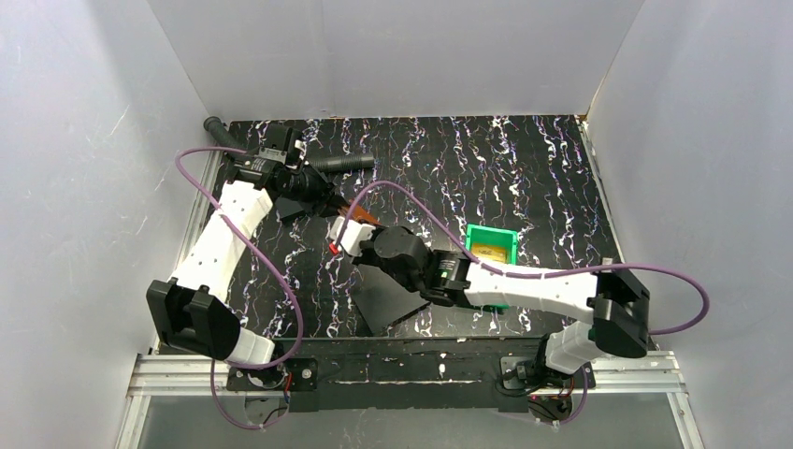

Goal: Put the credit cards into the card holder
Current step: Close the card holder at the center of the board.

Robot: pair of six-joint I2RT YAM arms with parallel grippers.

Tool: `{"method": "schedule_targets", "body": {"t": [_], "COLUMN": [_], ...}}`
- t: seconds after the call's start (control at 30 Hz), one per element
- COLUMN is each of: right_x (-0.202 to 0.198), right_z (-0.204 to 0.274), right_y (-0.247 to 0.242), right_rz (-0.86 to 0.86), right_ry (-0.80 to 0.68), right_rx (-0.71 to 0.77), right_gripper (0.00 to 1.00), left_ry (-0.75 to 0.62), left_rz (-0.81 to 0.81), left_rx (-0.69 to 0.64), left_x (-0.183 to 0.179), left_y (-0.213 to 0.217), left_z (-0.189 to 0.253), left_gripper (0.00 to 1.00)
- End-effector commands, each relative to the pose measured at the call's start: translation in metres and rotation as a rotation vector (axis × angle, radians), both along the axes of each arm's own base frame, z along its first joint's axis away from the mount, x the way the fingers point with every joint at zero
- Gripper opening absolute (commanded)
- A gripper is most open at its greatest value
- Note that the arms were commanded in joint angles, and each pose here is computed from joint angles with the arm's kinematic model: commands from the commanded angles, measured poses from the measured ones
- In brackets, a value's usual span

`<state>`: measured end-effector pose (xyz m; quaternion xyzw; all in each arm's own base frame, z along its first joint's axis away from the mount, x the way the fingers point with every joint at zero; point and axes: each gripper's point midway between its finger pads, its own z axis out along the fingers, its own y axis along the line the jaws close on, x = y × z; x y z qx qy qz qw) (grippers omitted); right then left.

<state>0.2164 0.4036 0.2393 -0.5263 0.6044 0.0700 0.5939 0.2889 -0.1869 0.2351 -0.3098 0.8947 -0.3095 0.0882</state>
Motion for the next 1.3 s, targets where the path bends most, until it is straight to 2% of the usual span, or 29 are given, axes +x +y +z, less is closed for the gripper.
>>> {"method": "schedule_targets", "body": {"t": [0.0,0.1,0.13,0.17,0.23,0.3,0.33,0.4,0.43,0.53,0.57,0.63,0.7,0.73,0.83,0.87,0.93,1.07,1.2,1.27], "right_x": [0.027,0.029,0.028,0.027,0.028,0.029,0.031,0.027,0.028,0.04,0.045,0.054,0.062,0.066,0.075,0.078,0.076,0.071,0.069,0.069], "right_z": [0.025,0.024,0.022,0.022,0.02,0.014,0.012,0.009,0.007,0.0,0.0,0.002,0.006,0.009,0.025,0.039,0.066,0.096,0.112,0.11], "right_y": [-0.005,-0.014,-0.016,-0.017,-0.019,-0.018,-0.018,-0.015,-0.015,-0.024,-0.028,-0.04,-0.052,-0.058,-0.077,-0.085,-0.095,-0.101,-0.105,-0.102], "right_rz": [-0.19,-0.227,-0.227,-0.228,-0.245,-0.241,-0.23,-0.168,-0.143,-0.108,-0.087,-0.044,-0.007,0.005,0.047,0.076,0.178,0.306,0.419,0.431], "right_ry": [-0.086,-0.084,-0.083,-0.08,-0.063,0.014,0.057,0.162,0.22,0.446,0.525,0.668,0.804,0.874,1.039,1.1,1.13,1.224,1.272,1.289], "right_rx": [0.054,0.084,0.085,0.093,0.111,0.143,0.168,0.252,0.291,0.439,0.5,0.634,0.756,0.809,0.988,1.087,1.227,1.406,1.509,1.513], "right_gripper": [0.27,0.3,0.28,0.22,0.01,0.01,0.01,0.01,0.01,0.01,0.01,0.01,0.01,0.01,0.01,0.01,0.01,0.01,0.01,0.01], "left_ry": [-0.009,-0.02,-0.021,-0.022,-0.038,-0.071,-0.089,-0.14,-0.17,-0.225,-0.241,-0.281,-0.381,-0.406,-0.475,-0.533,-0.532,-0.567,-0.551,-0.586], "left_rz": [0.013,0.018,0.017,0.016,-0.001,-0.031,-0.045,-0.073,-0.087,-0.097,-0.095,-0.086,-0.13,-0.155,-0.226,-0.236,-0.219,-0.239,-0.237,-0.242], "left_rx": [-0.041,-0.025,-0.025,-0.027,-0.04,-0.053,-0.054,-0.055,-0.056,-0.042,-0.035,-0.011,-0.061,-0.112,-0.374,-0.432,-0.51,-0.505,-0.532,-0.597], "left_x": [-0.002,-0.002,-0.003,-0.002,-0.001,0.003,0.004,0.007,0.009,0.013,0.015,0.018,0.021,0.018,0.011,0.014,0.012,0.009,0.015,0.018], "left_y": [-0.004,-0.001,-0.001,-0.001,-0.004,-0.007,-0.008,-0.008,-0.009,-0.003,0.002,0.014,0.014,0.01,-0.015,-0.02,-0.024,-0.033,-0.045,-0.054], "left_z": [0.02,0.021,0.021,0.022,0.025,0.03,0.032,0.038,0.041,0.047,0.046,0.043,0.044,0.041,0.054,0.062,0.061,0.07,0.076,0.09], "left_gripper": [0.0,0.0,0.0,0.0,0.0,0.0,0.1,0.44,0.57,0.91,0.97,0.98,0.98,0.98,0.98,0.98,0.98,0.98,0.98,0.98]}}
